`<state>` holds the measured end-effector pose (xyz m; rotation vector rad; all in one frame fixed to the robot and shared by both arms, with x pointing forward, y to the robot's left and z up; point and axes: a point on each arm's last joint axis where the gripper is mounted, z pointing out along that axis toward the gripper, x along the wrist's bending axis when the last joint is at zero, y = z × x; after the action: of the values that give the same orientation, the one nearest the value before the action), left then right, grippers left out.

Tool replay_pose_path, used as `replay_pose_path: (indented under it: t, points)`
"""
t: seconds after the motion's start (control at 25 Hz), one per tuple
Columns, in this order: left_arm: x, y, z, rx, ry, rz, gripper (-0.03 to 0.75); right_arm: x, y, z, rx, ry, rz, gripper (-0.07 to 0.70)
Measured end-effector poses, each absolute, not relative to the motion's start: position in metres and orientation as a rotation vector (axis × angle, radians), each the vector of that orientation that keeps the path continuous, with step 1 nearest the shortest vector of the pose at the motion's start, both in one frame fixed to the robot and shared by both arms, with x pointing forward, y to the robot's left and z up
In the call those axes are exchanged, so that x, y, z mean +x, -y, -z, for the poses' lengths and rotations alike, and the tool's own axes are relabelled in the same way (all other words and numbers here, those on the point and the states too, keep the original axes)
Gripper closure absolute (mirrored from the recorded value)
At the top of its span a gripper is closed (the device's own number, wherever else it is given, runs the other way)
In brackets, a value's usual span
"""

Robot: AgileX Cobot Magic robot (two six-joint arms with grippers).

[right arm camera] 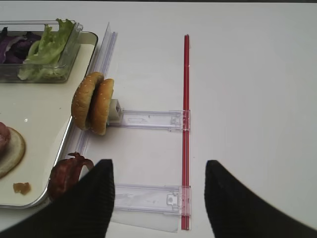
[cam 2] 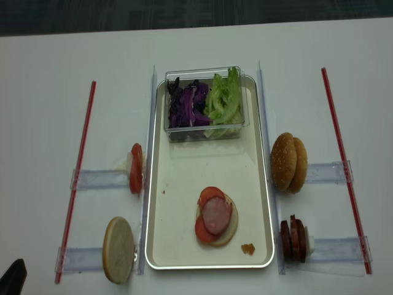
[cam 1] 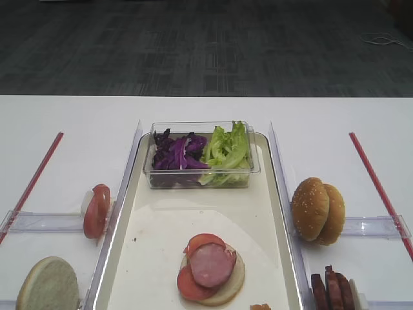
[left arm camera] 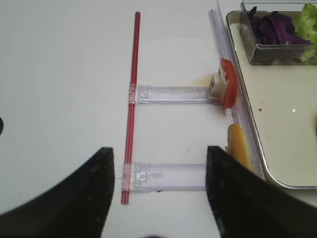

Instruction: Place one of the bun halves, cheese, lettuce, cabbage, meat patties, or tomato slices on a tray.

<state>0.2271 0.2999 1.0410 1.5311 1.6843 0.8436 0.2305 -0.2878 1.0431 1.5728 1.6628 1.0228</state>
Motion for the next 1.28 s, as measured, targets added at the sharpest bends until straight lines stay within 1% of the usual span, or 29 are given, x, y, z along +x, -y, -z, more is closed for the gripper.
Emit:
replay_pose_path:
  t: [1.28]
  points:
    - [0.2271, -0.2997, -1.0410, 1.527, -1.686, -0.839, 0.295, 0.2305, 0.2886, -1.0430, 1.590, -1.648, -1.022, 0.215]
